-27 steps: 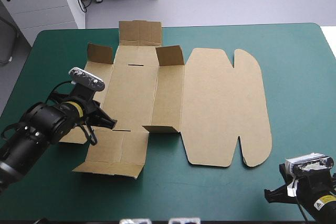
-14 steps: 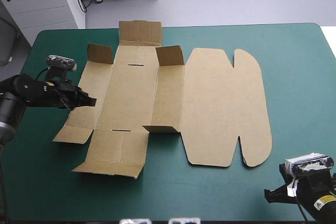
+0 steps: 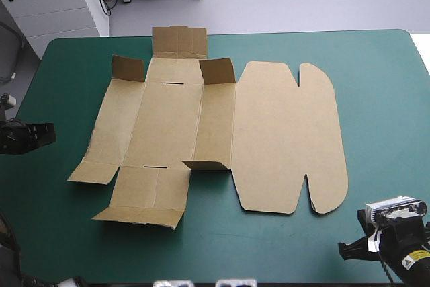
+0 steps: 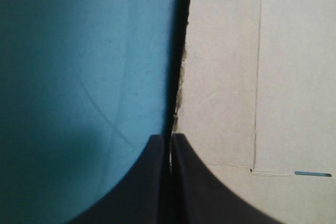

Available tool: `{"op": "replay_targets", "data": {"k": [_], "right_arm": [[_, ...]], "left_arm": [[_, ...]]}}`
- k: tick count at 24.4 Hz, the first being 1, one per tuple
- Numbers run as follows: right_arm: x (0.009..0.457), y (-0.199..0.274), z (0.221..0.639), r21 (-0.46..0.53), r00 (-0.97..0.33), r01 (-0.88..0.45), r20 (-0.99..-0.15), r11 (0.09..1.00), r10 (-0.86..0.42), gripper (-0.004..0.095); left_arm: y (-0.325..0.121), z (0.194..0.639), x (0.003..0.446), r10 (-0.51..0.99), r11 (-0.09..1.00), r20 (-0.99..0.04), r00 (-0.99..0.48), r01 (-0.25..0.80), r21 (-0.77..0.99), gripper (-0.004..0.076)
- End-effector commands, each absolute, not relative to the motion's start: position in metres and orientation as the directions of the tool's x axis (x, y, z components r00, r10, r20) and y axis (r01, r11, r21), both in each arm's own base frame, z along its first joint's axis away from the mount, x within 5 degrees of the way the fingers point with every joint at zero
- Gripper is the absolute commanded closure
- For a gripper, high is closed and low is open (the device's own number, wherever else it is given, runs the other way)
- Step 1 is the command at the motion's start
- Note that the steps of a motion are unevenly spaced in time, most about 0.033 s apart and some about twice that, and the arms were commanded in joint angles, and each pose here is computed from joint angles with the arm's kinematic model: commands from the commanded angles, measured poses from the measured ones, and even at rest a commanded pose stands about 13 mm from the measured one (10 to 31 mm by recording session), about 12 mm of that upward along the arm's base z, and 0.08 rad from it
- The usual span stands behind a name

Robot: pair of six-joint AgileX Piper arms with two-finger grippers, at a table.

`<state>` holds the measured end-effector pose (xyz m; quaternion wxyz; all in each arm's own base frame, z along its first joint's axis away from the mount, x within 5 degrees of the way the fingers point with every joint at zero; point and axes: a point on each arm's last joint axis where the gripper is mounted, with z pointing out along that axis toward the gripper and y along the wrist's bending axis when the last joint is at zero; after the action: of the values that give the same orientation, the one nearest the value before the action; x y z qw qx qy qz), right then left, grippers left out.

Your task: Fold the box

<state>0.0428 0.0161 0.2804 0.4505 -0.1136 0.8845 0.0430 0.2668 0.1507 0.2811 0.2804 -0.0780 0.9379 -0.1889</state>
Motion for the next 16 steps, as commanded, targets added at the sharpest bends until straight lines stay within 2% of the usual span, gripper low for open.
{"op": "replay_targets", "data": {"k": [1,6,7,11,16], "right_arm": [[0.047,0.016,0.292,-0.041,-0.509,-0.235,-0.846,0.971,-0.159,0.0922],[0.047,0.016,0.292,-0.041,-0.509,-0.235,-0.846,0.971,-0.159,0.0922],[0.047,0.016,0.292,-0.041,-0.509,-0.235,-0.846,0.971,-0.159,0.0922],[0.047,0.016,0.292,-0.041,-0.51,-0.235,-0.845,0.971,-0.159,0.0922],[0.047,0.016,0.292,-0.041,-0.51,-0.235,-0.845,0.971,-0.159,0.0922]], "left_arm": [[0.154,0.285,0.275,-0.271,0.906,-0.528,-0.805,-0.028,-0.421,0.0603],[0.163,0.238,0.29,-0.285,0.846,-0.378,-0.881,-0.046,-0.531,0.0197],[0.165,0.229,0.294,-0.28,0.823,-0.337,-0.899,-0.044,-0.567,0.0165],[0.165,0.213,0.311,-0.253,0.762,-0.266,-0.93,-0.022,-0.648,0.0166],[0.152,0.212,0.32,-0.174,0.776,-0.279,-0.944,0.043,-0.629,0.0166]]}}
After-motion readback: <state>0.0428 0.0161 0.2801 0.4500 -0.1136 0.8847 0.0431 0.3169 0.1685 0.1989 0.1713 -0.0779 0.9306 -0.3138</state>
